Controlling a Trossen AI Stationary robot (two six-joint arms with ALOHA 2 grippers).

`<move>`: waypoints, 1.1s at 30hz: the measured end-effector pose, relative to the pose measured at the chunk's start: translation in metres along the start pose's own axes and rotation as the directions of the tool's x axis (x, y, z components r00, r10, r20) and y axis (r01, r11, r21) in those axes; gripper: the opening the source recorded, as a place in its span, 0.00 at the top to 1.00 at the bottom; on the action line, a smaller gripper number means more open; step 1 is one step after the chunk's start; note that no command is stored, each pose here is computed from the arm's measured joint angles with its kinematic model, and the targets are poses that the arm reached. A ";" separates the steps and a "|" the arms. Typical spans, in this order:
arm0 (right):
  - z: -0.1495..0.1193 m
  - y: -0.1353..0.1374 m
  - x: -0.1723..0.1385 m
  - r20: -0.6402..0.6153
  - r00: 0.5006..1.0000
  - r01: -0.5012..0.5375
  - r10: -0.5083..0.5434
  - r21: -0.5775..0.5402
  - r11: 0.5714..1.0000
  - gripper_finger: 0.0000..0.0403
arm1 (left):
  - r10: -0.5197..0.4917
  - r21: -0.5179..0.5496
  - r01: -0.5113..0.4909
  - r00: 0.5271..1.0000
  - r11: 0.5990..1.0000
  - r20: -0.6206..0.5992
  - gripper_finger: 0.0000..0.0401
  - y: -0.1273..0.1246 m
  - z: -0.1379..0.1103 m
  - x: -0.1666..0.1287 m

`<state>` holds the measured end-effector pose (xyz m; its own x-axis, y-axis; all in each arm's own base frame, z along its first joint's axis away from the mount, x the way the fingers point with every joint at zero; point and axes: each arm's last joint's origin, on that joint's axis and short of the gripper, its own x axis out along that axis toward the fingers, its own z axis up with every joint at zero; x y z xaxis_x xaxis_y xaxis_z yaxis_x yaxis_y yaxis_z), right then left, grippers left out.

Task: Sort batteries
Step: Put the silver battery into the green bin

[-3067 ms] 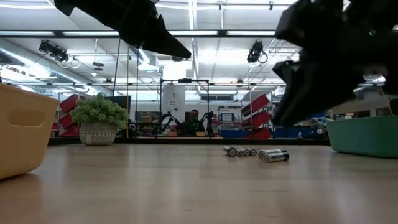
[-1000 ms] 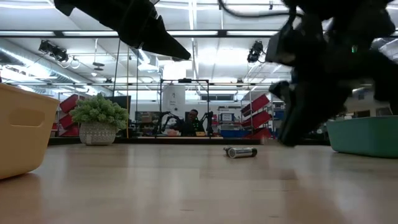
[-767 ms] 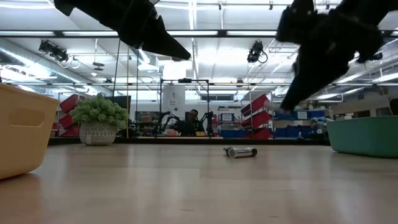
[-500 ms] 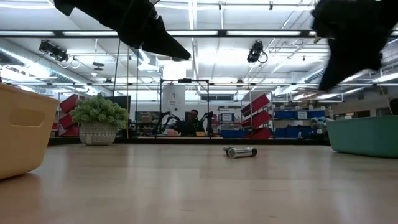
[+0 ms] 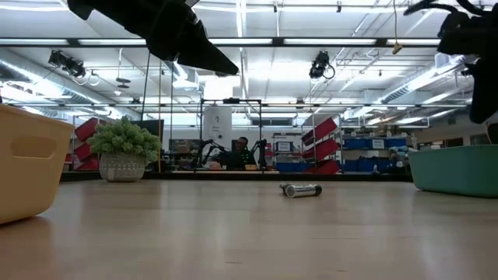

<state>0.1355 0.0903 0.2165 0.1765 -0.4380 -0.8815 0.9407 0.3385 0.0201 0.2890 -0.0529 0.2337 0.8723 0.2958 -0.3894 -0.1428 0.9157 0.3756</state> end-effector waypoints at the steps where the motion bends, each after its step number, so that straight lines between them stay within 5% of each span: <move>1: 0.000 0.000 0.001 -0.002 1.000 0.012 -0.012 -0.005 1.000 0.99 | 0.000 0.002 0.000 1.000 1.000 0.000 0.70 0.000 0.000 0.000; 10: -0.001 0.001 0.001 0.013 1.000 0.006 -0.005 -0.048 0.999 1.00 | 0.001 0.006 -0.001 1.000 1.000 0.000 0.70 0.000 0.000 0.000; 22: 0.008 0.025 0.006 0.072 0.982 -0.159 0.177 -0.213 0.964 1.00 | 0.000 0.006 0.000 1.000 1.000 0.001 0.70 0.000 0.000 0.000; 27: 0.015 0.046 0.005 0.117 0.937 -0.264 0.329 -0.382 0.886 1.00 | 0.000 0.006 0.000 1.000 1.000 0.001 0.70 0.000 0.000 0.000; 33: 0.029 0.074 -0.002 0.177 0.831 -0.320 0.528 -0.624 0.713 1.00 | 0.000 0.006 0.000 1.000 1.000 0.001 0.70 0.000 0.000 0.000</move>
<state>0.2132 0.0924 0.2335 0.6947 -0.3325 -0.6379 0.4331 0.9014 0.0018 0.2891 -0.0529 0.2338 0.8727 0.2959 -0.3884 -0.1406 0.9140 0.3805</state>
